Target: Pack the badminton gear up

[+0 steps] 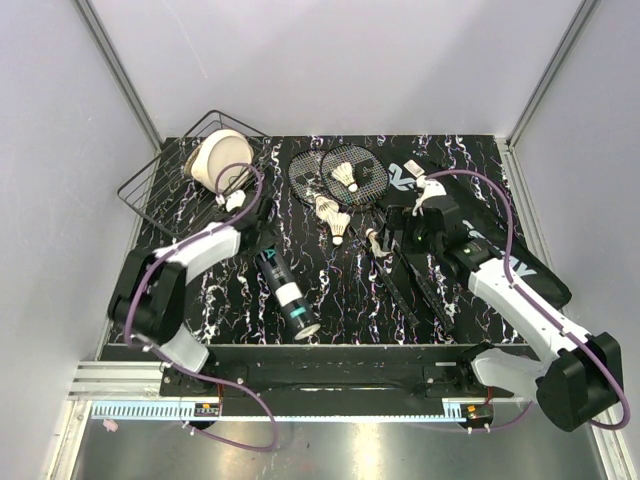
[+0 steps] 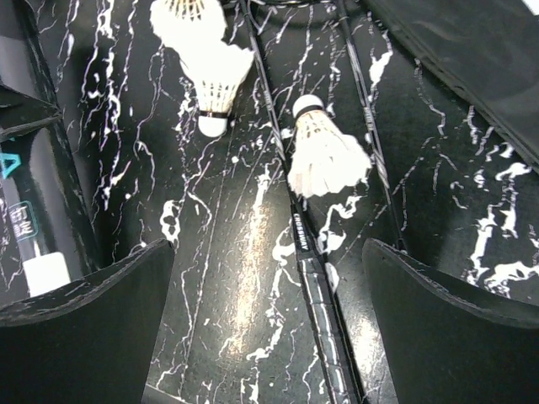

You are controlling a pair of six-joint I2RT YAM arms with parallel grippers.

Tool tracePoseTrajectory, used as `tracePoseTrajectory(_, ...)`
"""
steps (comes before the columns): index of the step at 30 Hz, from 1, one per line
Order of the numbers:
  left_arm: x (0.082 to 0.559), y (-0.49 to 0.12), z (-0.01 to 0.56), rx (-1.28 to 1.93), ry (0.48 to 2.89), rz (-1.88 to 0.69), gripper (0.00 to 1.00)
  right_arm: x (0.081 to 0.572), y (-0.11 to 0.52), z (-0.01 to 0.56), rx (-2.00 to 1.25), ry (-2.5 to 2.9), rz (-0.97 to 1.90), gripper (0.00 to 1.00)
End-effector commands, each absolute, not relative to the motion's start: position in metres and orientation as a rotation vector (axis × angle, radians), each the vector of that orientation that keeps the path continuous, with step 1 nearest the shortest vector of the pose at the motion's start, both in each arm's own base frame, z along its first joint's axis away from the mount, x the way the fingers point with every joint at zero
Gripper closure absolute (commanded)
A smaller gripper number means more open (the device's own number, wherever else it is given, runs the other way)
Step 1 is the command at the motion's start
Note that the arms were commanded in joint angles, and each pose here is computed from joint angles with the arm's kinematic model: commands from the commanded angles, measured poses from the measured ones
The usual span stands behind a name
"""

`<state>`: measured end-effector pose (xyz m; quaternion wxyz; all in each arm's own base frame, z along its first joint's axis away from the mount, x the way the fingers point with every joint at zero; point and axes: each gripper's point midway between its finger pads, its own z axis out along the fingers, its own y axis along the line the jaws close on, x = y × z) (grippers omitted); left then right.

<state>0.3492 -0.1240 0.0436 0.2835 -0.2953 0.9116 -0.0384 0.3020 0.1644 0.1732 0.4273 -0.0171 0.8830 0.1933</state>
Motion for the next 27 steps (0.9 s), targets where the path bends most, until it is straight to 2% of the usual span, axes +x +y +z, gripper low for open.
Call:
tracePoseTrajectory(1,0.356,-0.140,0.124,-0.400,2.277,-0.266,0.40,0.303,0.188,0.178,-0.163,2.198,0.590,0.00)
tracePoseTrajectory(3,0.342,-0.147,0.154,-0.249,2.237,-0.341,0.40,0.299,0.209,0.173,-0.272,2.253,0.695,0.00)
tracePoseTrajectory(4,0.332,-0.161,0.165,-0.057,2.239,-0.415,0.40,0.290,0.221,0.164,-0.332,2.309,0.777,0.00)
tracePoseTrajectory(6,0.316,-0.168,0.188,0.140,2.202,-0.471,0.46,0.290,0.232,0.172,-0.375,2.311,0.848,0.00)
tracePoseTrajectory(8,0.311,-0.166,0.208,0.344,2.153,-0.416,0.51,0.287,0.243,0.180,-0.379,2.322,0.927,0.00)
tracePoseTrajectory(11,0.312,-0.155,0.224,0.531,2.060,-0.291,0.53,0.295,0.255,0.212,-0.319,2.279,1.012,0.02)
tracePoseTrajectory(13,0.312,-0.159,0.234,0.649,1.966,-0.246,0.58,0.302,0.263,0.240,-0.310,2.219,1.067,0.03)
tracePoseTrajectory(14,0.310,-0.161,0.240,0.679,1.924,-0.244,0.60,0.305,0.267,0.257,-0.300,2.188,1.095,0.07)
tracePoseTrajectory(20,0.297,-0.190,0.245,0.931,1.726,-0.309,0.66,0.307,0.277,0.318,-0.312,2.035,1.190,0.11)
tracePoseTrajectory(27,0.277,-0.205,0.237,1.061,1.624,-0.376,0.73,0.299,0.294,0.342,-0.428,1.959,1.323,0.37)
